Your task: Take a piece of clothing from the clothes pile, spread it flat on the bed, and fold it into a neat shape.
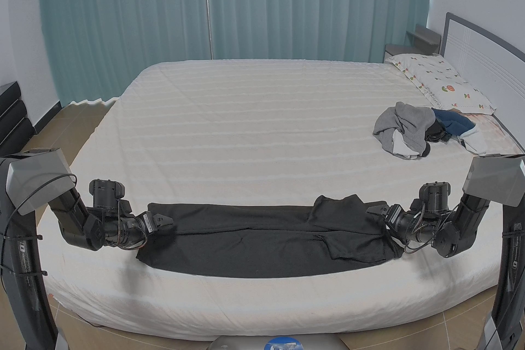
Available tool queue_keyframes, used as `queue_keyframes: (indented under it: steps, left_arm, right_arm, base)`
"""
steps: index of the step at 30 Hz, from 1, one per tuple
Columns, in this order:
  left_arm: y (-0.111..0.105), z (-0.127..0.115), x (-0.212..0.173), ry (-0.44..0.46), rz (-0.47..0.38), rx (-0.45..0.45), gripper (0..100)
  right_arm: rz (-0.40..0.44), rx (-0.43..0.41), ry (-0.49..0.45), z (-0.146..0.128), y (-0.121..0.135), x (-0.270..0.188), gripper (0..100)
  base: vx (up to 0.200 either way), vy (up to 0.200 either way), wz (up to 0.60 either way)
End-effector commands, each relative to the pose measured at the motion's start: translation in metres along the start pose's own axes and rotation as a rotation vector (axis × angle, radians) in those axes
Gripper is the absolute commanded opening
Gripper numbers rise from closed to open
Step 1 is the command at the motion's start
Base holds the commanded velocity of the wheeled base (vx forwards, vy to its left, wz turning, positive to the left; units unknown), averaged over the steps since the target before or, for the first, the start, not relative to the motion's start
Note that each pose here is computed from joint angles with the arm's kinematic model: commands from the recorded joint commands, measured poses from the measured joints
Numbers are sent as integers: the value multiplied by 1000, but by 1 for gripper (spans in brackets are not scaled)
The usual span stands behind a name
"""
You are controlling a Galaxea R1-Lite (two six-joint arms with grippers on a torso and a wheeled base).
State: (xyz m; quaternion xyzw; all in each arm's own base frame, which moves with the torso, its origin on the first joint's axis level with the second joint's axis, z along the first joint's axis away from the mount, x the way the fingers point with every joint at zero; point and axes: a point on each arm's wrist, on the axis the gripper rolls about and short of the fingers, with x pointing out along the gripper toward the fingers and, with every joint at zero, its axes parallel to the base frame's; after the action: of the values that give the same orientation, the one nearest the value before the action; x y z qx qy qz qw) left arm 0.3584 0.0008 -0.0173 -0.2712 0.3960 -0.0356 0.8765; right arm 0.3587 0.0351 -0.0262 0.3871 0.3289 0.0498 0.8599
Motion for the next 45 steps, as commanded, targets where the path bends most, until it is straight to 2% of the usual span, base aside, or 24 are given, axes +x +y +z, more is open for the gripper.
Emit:
queue_keyframes:
  steps: [1, 8, 9, 35, 45]
  left_arm:
    - [1, -1, 3, 7, -1, 0, 100]
    - [3, -4, 7, 17, 2, -1, 100]
    - [3, -4, 7, 18, 2, -3, 0]
    - [4, -3, -1, 10, 11, -24, 0]
    - [2, 0, 0, -1, 7, -28, 0]
  right_arm:
    - [0, 0, 1, 0, 0, 0, 100]
    - [1, -1, 5, -2, 1, 0, 100]
    - [1, -1, 5, -2, 1, 0, 100]
    - [11, 27, -16, 4, 3, -2, 100]
    - [35, 61, -46, 12, 10, -7, 100]
  base:
    - [0, 0, 0]
    - [0, 0, 0]
    - [0, 0, 0]
    - [0, 0, 0]
    - [-180, 60, 0]
